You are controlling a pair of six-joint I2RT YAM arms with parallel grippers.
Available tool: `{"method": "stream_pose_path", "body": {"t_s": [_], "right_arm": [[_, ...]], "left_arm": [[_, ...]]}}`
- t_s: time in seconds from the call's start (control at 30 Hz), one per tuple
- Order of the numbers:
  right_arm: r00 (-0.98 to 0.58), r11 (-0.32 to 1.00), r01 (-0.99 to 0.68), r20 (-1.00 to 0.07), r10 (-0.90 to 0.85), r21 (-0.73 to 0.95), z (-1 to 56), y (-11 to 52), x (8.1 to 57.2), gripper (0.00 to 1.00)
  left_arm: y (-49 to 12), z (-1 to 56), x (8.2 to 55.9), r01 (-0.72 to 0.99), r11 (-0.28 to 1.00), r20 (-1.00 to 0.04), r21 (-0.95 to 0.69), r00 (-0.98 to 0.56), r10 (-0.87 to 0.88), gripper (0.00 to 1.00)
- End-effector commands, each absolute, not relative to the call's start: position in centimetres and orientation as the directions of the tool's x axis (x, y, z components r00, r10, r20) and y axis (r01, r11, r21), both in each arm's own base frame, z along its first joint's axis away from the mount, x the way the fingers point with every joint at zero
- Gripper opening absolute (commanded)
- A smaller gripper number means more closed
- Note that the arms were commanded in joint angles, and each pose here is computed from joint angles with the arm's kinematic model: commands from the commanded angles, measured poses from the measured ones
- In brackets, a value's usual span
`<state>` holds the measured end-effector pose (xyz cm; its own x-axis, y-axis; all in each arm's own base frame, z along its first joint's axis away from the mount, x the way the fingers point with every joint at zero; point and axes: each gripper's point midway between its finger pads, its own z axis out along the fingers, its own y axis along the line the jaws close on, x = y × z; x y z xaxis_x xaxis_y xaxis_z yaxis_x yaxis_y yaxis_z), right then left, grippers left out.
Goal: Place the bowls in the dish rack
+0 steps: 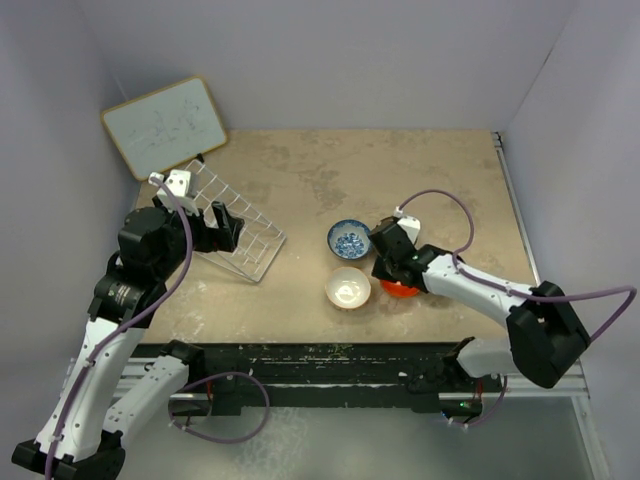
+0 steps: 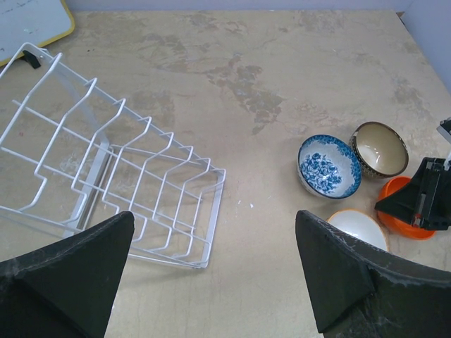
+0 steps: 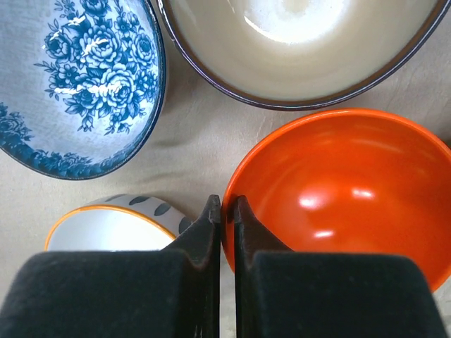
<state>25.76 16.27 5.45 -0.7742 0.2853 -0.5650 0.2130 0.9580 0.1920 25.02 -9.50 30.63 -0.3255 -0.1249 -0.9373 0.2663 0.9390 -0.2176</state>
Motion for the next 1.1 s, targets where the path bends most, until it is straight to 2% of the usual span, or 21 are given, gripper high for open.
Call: {"method": "stream_pose_path", "body": {"t_s": [0.0,0.27,0.5,0.63,0.77,0.9,1.07], "right_arm": [[-0.773,0.963,0.226,-0.575,0.268,0.146,6.0,15.1,25.1,0.0],[-0.725,0.967,0.147,-0.643,0.249,0.209,12.9,15.5,25.0,0.0],[-0.658,0.88,-0.131,-0.704,0.267,0.456,20.5,21.5,25.9,0.0],[-0.598,0.65,-0.403,-0.723,0.345,0.644,26.3,27.6,25.9,0.0],[-0.575,0.369,-0.579,-0.685,0.448,0.727,30.6,32.4,24.8,0.0],[-0.544,0.179,-0.681,-0.655,0.525,0.71,34.1,35.4,24.0,0.0],[-0.554,0.022,-0.658,-0.503,0.664,0.753,35.7,36.9,24.9,0.0]], "left_arm": [[-9.5,31.8,25.4,0.27,0.941,-0.951,-0.205,-0.282,-0.127,0.99],[-8.9,34.4,25.1,0.261,0.947,-0.964,-0.186,-0.234,-0.125,0.99],[-8.1,36.3,24.7,0.24,0.954,-0.972,-0.182,-0.189,-0.138,0.99],[-7.6,37.6,24.1,0.228,0.957,-0.976,-0.181,-0.158,-0.147,0.99],[-7.0,39.3,23.3,0.217,0.96,-0.981,-0.178,-0.12,-0.154,0.99],[-6.4,40.0,22.7,0.204,0.964,-0.983,-0.173,-0.099,-0.156,0.99],[-6.1,39.7,22.3,0.19,0.966,-0.982,-0.174,-0.11,-0.155,0.99]]}}
